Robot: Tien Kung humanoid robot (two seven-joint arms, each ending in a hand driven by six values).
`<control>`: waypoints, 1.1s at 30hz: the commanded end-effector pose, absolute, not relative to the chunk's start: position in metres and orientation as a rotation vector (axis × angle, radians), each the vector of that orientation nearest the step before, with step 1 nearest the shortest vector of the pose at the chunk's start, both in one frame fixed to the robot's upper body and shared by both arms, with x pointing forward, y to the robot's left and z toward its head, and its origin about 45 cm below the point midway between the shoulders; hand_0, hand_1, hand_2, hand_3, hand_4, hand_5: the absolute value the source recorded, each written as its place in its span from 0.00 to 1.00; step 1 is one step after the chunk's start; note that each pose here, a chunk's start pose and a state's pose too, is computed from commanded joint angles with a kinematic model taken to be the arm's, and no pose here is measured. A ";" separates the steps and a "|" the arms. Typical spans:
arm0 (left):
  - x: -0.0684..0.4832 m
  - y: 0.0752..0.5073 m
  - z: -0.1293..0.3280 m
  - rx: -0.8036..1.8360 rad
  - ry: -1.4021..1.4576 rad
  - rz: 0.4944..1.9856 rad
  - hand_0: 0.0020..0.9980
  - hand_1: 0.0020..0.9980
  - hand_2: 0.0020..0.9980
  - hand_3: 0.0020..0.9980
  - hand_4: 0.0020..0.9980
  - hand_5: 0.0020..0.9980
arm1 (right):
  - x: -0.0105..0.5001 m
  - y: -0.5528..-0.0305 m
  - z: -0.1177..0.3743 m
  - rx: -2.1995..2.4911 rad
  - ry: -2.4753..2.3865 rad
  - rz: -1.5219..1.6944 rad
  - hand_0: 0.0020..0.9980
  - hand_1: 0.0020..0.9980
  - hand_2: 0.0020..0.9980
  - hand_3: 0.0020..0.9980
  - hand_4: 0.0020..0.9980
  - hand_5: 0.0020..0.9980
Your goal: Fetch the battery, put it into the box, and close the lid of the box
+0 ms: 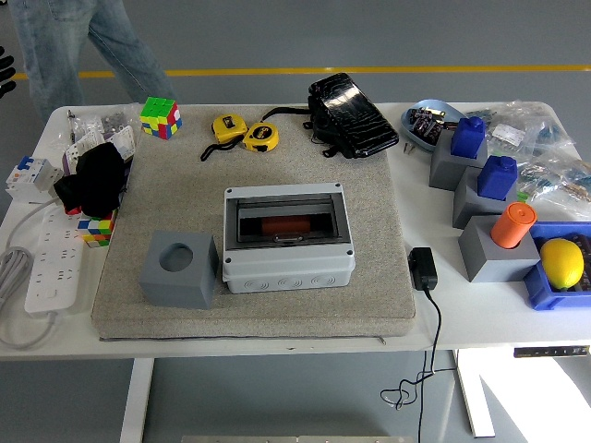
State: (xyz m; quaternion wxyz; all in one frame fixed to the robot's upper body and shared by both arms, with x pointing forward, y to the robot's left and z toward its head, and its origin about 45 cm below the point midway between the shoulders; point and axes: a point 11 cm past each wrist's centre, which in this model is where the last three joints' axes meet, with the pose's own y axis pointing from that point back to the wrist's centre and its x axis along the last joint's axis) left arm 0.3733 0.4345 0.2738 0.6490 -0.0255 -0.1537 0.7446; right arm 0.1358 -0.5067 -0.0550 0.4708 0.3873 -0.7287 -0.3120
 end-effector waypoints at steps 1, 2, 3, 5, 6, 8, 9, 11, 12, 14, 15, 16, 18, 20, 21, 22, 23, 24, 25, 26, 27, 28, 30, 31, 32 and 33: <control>0.373 0.434 0.274 -0.058 -0.352 1.691 0.84 0.89 0.86 0.84 1.00 1.00 | 0.137 -0.509 -0.054 0.945 -1.789 -0.761 0.85 0.83 0.78 0.82 1.00 1.00; 0.373 0.434 0.275 -0.058 -0.354 1.691 0.84 0.89 0.86 0.84 1.00 1.00 | 0.138 -0.509 -0.053 0.944 -1.790 -0.760 0.85 0.83 0.78 0.82 1.00 1.00; 0.374 0.433 0.275 -0.054 -0.356 1.687 0.84 0.89 0.86 0.84 1.00 1.00 | 0.137 -0.510 -0.053 0.940 -1.794 -0.764 0.85 0.83 0.78 0.82 1.00 1.00; 0.374 0.431 0.277 -0.055 -0.364 1.681 0.84 0.89 0.86 0.84 1.00 1.00 | 0.137 -0.510 -0.053 0.940 -1.794 -0.767 0.85 0.83 0.78 0.82 1.00 1.00; 0.374 0.429 0.279 -0.058 -0.370 1.675 0.84 0.89 0.86 0.84 1.00 1.00 | 0.135 -0.510 -0.053 0.938 -1.795 -0.769 0.85 0.83 0.78 0.82 1.00 1.00; 0.373 0.426 0.281 -0.058 -0.378 1.668 0.84 0.89 0.86 0.84 1.00 1.00 | 0.134 -0.511 -0.054 0.934 -1.795 -0.772 0.85 0.83 0.78 0.82 1.00 1.00; 0.373 0.426 0.281 -0.058 -0.380 1.666 0.84 0.89 0.86 0.84 1.00 1.00 | 0.133 -0.511 -0.054 0.934 -1.794 -0.772 0.85 0.83 0.78 0.82 1.00 1.00; 0.371 0.423 0.282 -0.047 -0.389 1.657 0.84 0.89 0.86 0.84 1.00 1.00 | 0.128 -0.513 -0.054 0.920 -1.795 -0.780 0.85 0.83 0.78 0.82 1.00 1.00; 0.371 0.423 0.282 -0.048 -0.390 1.657 0.85 0.89 0.86 0.84 1.00 1.00 | 0.127 -0.513 -0.054 0.916 -1.793 -0.781 0.85 0.83 0.78 0.82 1.00 1.00; 0.371 0.423 0.286 -0.050 -0.400 1.653 0.85 0.89 0.86 0.84 1.00 1.00 | 0.125 -0.513 -0.055 0.917 -1.785 -0.780 0.85 0.83 0.78 0.82 1.00 1.00; 0.372 0.423 0.288 -0.049 -0.407 1.650 0.85 0.89 0.86 0.84 1.00 1.00 | 0.123 -0.512 -0.056 0.916 -1.785 -0.785 0.85 0.83 0.78 0.82 1.00 1.00; 0.372 0.423 0.290 -0.048 -0.411 1.649 0.85 0.89 0.86 0.84 1.00 1.00 | 0.122 -0.510 -0.057 0.916 -1.785 -0.789 0.85 0.83 0.78 0.82 1.00 1.00; 0.373 0.422 0.291 -0.047 -0.414 1.646 0.85 0.89 0.86 0.84 1.00 1.00 | 0.120 -0.508 -0.059 0.920 -1.781 -0.792 0.85 0.83 0.78 0.82 1.00 1.00; 0.375 0.418 0.289 -0.045 -0.408 1.638 0.85 0.89 0.86 0.84 1.00 1.00 | 0.114 -0.507 -0.061 0.921 -1.763 -0.793 0.85 0.83 0.78 0.82 1.00 1.00; 0.376 0.416 0.288 -0.045 -0.406 1.634 0.85 0.89 0.86 0.84 1.00 1.00 | 0.112 -0.507 -0.062 0.918 -1.757 -0.796 0.85 0.83 0.78 0.82 1.00 1.00; 0.376 0.413 0.286 -0.043 -0.403 1.629 0.85 0.89 0.86 0.84 1.00 1.00 | 0.108 -0.507 -0.063 0.910 -1.752 -0.803 0.85 0.83 0.78 0.82 1.00 1.00; 0.376 0.412 0.285 -0.040 -0.399 1.626 0.85 0.89 0.86 0.84 1.00 1.00 | 0.105 -0.506 -0.064 0.907 -1.748 -0.807 0.85 0.83 0.78 0.82 1.00 1.00; 0.376 0.412 0.284 -0.038 -0.396 1.625 0.85 0.90 0.86 0.84 1.00 1.00 | 0.103 -0.505 -0.065 0.906 -1.744 -0.809 0.85 0.83 0.78 0.82 1.00 1.00; 0.376 0.412 0.282 -0.030 -0.396 1.624 0.85 0.90 0.86 0.84 1.00 1.00 | 0.102 -0.504 -0.066 0.907 -1.742 -0.812 0.85 0.83 0.78 0.82 1.00 1.00; 0.375 0.412 0.281 -0.021 -0.399 1.624 0.85 0.90 0.86 0.84 1.00 1.00 | 0.101 -0.503 -0.067 0.907 -1.743 -0.814 0.85 0.83 0.78 0.82 1.00 1.00; 0.375 0.413 0.281 -0.012 -0.403 1.625 0.85 0.90 0.86 0.84 1.00 1.00 | 0.101 -0.502 -0.067 0.907 -1.745 -0.815 0.85 0.83 0.78 0.82 1.00 1.00; 0.374 0.414 0.280 -0.008 -0.404 1.627 0.85 0.90 0.86 0.84 1.00 1.00 | 0.100 -0.502 -0.067 0.908 -1.746 -0.816 0.85 0.83 0.78 0.82 1.00 1.00; 0.373 0.415 0.280 -0.004 -0.405 1.631 0.85 0.89 0.86 0.83 1.00 0.99 | 0.099 -0.500 -0.069 0.911 -1.744 -0.820 0.85 0.83 0.78 0.82 1.00 1.00; 0.373 0.415 0.280 -0.004 -0.407 1.633 0.85 0.89 0.86 0.83 1.00 0.99 | 0.099 -0.499 -0.069 0.912 -1.743 -0.822 0.85 0.83 0.78 0.82 1.00 1.00; 0.372 0.416 0.280 -0.004 -0.409 1.636 0.85 0.89 0.86 0.83 1.00 0.99 | 0.098 -0.498 -0.070 0.912 -1.742 -0.824 0.85 0.83 0.78 0.82 1.00 1.00; 0.372 0.416 0.280 -0.004 -0.410 1.637 0.85 0.89 0.86 0.83 1.00 0.99 | 0.097 -0.497 -0.071 0.912 -1.741 -0.826 0.85 0.83 0.78 0.82 1.00 1.00</control>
